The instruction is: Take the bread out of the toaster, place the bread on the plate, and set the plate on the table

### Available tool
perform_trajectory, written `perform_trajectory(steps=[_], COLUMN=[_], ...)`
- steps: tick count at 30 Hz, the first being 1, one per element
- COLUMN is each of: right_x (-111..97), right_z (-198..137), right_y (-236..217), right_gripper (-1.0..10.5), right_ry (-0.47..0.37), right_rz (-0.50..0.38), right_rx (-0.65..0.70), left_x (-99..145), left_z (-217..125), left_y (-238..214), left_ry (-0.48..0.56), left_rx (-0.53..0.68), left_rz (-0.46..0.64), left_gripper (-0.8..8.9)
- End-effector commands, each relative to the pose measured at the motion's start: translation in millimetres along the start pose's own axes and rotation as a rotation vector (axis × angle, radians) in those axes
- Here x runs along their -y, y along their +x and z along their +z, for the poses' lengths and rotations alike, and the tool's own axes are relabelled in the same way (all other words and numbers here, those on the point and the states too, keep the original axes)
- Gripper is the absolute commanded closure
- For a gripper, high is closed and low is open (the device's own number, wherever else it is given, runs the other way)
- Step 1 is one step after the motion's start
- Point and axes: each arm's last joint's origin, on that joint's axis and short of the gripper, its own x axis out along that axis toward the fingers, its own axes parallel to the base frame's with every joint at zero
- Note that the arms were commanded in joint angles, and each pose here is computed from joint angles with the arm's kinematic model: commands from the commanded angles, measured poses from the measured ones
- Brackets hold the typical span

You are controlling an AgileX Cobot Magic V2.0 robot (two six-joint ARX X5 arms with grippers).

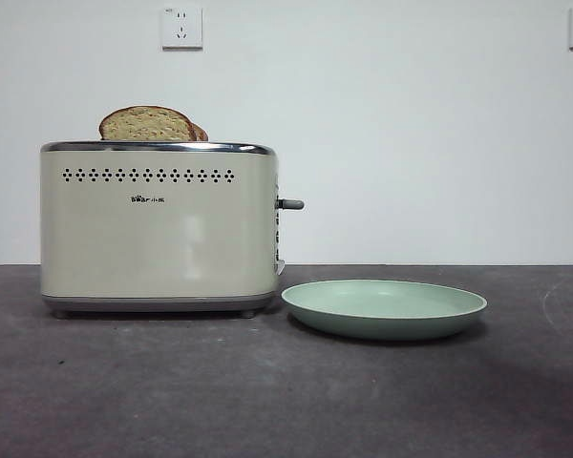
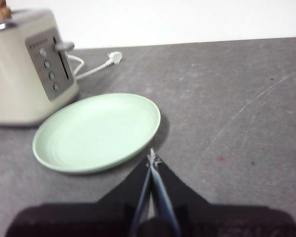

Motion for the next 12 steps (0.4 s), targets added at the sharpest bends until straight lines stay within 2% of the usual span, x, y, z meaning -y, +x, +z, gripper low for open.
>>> perform_trajectory(steps=[1,4,9,12], right_x=[0,-2,-6,-9], right_z=[2,13,41,63], right_y=[0,-3,-9,-11], right_gripper=[9.6,9.6,9.6,9.6], right_ry=[0.18,0.237,0.261,0.264], right_rz=[0.007,0.017,0.03,0.079], right_rx=[0.036,0.069,0.1,0.072], left_x=[2,5,10,14], left_z=[5,21,57,80], left_y=[-2,-8,-25,-34], left_ry=[-0.098,-0.132,-0.168,-0.166], left_rx=[0.015,0.037,0.076,0.07], left_rz=[-0.056,-0.129,-0.196,-0.257], left_gripper=[8.2,8.2,8.2,8.2])
